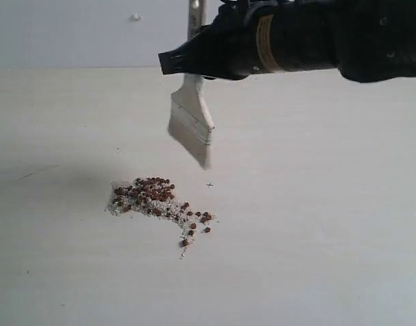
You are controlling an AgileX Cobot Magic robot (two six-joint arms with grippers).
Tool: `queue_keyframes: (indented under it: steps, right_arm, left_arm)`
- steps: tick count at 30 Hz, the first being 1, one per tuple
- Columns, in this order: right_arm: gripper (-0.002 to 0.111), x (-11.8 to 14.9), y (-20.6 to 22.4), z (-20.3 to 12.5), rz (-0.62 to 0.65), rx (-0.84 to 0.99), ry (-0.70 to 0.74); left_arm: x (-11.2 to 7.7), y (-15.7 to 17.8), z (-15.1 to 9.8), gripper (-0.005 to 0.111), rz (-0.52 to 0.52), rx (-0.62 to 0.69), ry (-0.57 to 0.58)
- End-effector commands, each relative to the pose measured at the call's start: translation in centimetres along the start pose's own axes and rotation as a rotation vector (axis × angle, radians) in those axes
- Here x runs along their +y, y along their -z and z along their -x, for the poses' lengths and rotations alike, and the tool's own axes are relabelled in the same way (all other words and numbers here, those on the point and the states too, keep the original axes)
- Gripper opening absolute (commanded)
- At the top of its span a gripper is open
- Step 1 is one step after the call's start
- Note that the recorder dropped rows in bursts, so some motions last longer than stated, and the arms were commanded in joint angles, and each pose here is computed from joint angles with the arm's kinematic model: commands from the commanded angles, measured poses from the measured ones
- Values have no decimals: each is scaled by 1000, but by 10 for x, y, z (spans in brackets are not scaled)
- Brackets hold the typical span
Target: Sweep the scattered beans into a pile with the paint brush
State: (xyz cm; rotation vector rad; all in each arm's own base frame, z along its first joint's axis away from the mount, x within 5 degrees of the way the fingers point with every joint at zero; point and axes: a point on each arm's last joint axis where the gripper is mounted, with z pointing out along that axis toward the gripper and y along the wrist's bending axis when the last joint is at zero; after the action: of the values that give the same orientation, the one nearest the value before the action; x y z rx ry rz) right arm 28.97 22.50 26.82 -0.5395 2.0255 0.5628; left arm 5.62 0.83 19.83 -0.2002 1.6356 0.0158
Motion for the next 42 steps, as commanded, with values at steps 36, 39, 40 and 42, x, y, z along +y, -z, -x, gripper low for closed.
queue_keyframes:
  steps: [36,39,40,42]
  right_arm:
    - [0,108,-46,-82,-622,-51,-258]
    - [0,112,-43,-68,-620,-93,-279]
    - [0,115,-41,-66,-612,-101,-280]
    - [0,120,-35,-62,-612,-127,-268]
  left_arm:
    - [0,1,1,0,1,-9,-1]
    - [0,1,1,0,1,-9,-1]
    - [0,1,1,0,1,-9,-1]
    - [0,1,1,0,1,-9,-1]
